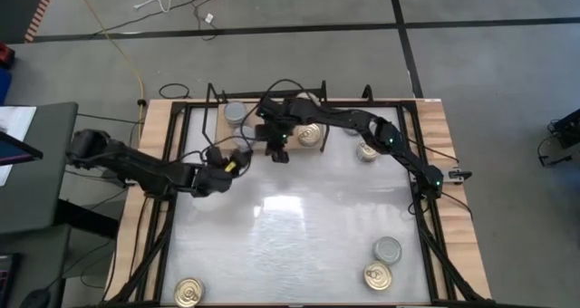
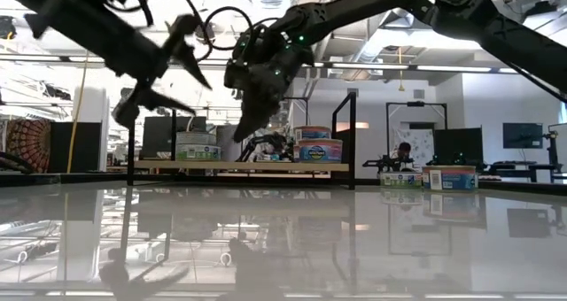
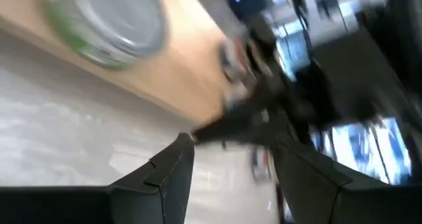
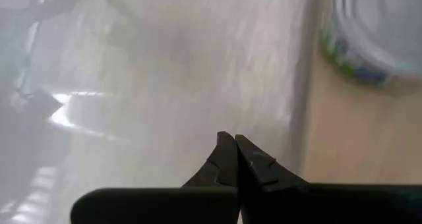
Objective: Stack canned seafood by type on shelf
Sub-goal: Put the green tuna can on the shelf
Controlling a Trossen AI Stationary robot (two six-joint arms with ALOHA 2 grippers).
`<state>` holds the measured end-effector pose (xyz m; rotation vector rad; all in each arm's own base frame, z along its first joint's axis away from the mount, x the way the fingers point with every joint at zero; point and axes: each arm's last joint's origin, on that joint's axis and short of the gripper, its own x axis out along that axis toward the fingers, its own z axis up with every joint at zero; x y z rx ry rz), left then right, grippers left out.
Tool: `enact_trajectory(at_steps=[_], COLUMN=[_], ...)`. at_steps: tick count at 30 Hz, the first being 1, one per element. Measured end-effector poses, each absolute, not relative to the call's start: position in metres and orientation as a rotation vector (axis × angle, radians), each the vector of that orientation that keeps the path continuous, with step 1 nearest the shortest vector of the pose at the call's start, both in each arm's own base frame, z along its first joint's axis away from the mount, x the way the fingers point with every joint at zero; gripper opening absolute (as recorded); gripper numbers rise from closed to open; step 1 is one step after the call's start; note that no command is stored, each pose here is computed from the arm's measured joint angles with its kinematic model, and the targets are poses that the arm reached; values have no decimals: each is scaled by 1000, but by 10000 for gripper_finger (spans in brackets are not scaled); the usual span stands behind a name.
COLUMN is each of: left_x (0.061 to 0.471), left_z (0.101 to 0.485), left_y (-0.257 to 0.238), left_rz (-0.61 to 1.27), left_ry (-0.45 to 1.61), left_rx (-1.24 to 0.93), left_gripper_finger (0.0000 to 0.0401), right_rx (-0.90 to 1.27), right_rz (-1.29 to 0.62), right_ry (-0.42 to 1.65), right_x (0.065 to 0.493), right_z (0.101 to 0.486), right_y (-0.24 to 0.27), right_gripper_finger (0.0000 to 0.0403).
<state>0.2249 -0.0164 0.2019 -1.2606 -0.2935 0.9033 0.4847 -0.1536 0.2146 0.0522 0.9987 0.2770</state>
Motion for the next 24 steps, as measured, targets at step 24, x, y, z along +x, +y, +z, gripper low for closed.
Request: enact_trajectory(at_steps=[24], left_x=[195], left_z=[218], left_y=[-108], left_rz=[197], left_ry=[409], left_rx=[-557], left_gripper_finger=[197], right_rx=[125], right_rz=[-70], right_ry=[889], right_x=[498], right_z=[252], right_y=[-128], right_gripper_finger=[21])
